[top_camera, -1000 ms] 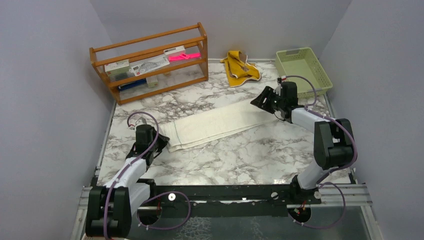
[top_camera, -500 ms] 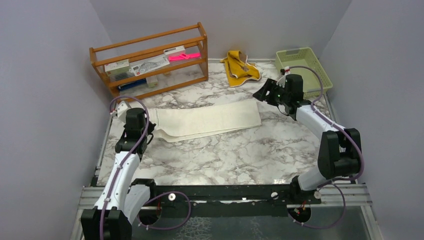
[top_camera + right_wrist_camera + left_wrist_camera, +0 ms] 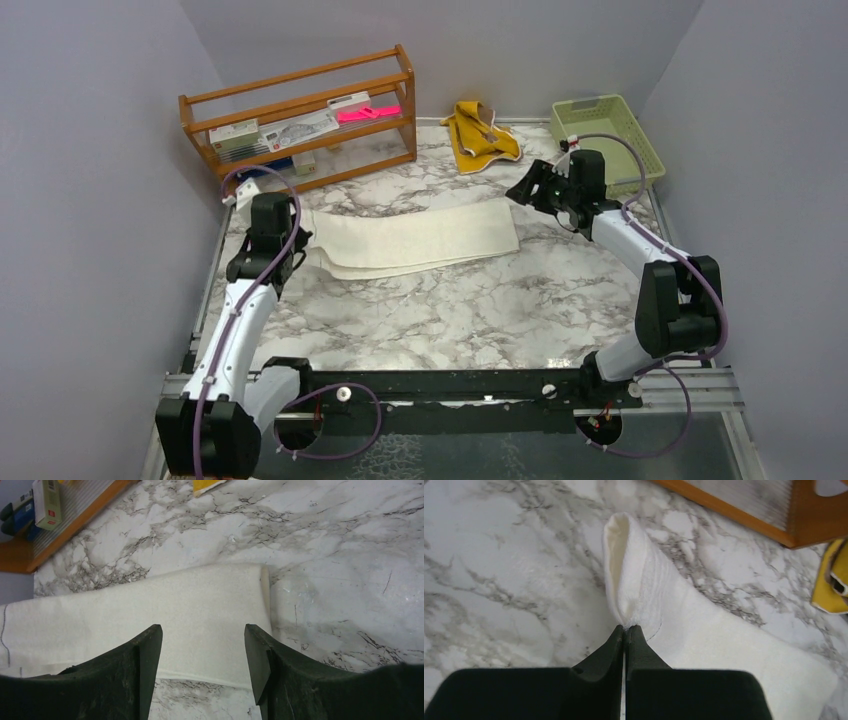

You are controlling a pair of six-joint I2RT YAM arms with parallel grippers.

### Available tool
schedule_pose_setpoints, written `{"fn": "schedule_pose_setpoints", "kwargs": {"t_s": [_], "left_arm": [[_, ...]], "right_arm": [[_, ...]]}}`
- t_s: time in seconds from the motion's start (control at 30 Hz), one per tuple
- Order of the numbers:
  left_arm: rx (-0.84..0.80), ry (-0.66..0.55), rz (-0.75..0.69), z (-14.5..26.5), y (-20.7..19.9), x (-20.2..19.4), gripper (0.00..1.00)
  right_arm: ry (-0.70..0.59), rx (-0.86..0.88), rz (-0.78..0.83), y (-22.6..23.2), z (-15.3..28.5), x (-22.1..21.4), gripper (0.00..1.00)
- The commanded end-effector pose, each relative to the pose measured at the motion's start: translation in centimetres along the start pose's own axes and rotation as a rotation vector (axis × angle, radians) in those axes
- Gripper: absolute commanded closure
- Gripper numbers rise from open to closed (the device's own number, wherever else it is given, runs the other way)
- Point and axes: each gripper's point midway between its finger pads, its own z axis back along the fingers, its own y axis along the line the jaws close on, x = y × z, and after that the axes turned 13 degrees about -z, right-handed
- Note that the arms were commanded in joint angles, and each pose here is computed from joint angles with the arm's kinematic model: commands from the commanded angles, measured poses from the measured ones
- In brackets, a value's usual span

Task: Roll the towels
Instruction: Fold the towel at the center of the board.

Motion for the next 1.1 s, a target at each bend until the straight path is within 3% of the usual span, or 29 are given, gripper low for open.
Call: {"fn": "schedule_pose_setpoints", "kwargs": {"t_s": [0.0,0.43,0.6,0.87,1.07], "left_arm": [[-0.186,0.034,-0.078,0.6,-6.5,1.0,1.00],[-0.520,0.089,-0.382,2.6,-28.9,-0.9,1.00],[-0.640,0.150,-0.473,3.0,-35.6,-4.4,1.00],[-0.697,0.252,-0.525,1.1,-40.5,-10.1,1.00],[-0.758,0.265,-0.510,2.5,-42.5,-10.6,1.00]], "right_arm": [[-0.081,-0.051,-0.008,0.2,1.3,2.1,0.38],[-0.327,-0.238,-0.020,0.5,8.2,8.4,0.26],[-0.387,-0.261,-0.033,-0.2,10.8,9.9,0.25],[-0.428,-0.256,-0.029,0.2,12.6,10.4,0.25],[-0.430,-0.255,-0.025,0.1,12.9,10.4,0.25]]}}
